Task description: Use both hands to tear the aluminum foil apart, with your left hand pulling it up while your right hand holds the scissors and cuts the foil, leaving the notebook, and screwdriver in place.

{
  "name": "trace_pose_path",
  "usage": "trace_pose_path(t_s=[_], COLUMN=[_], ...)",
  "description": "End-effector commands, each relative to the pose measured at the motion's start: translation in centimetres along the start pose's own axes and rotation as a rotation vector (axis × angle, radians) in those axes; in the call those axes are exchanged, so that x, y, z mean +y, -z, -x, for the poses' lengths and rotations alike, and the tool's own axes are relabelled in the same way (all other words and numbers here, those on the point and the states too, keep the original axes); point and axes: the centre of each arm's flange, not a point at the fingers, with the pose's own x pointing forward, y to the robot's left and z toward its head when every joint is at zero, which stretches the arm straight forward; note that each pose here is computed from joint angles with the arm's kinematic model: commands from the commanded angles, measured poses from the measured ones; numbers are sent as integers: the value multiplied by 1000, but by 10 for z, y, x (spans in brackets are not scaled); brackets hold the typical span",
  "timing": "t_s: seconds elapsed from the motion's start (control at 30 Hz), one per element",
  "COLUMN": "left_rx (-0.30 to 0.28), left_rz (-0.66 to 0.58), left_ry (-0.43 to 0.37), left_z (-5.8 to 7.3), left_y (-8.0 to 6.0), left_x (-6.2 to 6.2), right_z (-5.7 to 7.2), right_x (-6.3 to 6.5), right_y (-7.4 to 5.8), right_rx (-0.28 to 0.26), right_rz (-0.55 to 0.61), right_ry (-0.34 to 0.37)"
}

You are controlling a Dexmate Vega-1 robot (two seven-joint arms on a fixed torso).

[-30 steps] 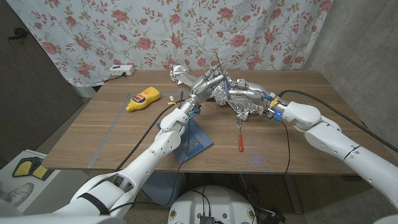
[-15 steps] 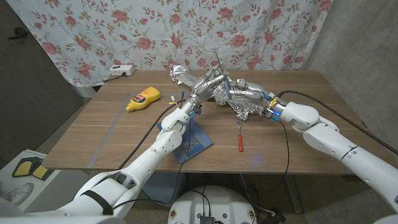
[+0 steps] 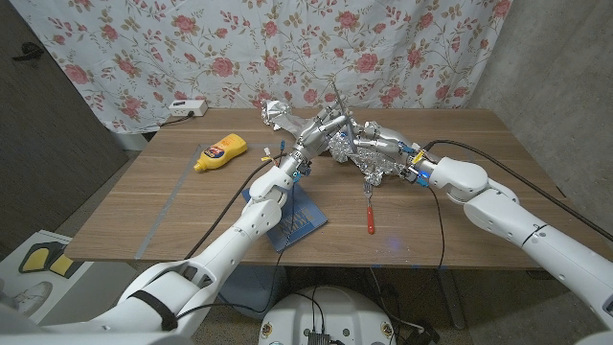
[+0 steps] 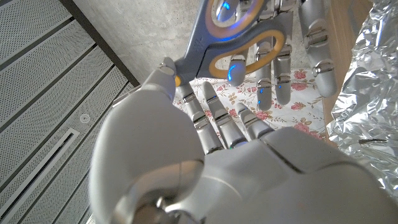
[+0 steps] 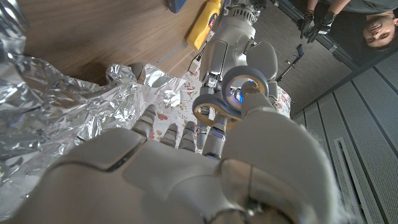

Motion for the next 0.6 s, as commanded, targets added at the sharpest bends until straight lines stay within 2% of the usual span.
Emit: trace_pose_path(t_s=[0.03,0.6], left_rx=[-2,9], left_rz=[10,22], left_ry=[8,19], left_z=[-3,-3], left_y=[3,10], left_x=[-1,-7], right_z=[-3,-7], right_x=[4,5], right_y=[1,4], right_rx=[-1,-17], right_rz=[-14,-44], right_ry=[-13,-12])
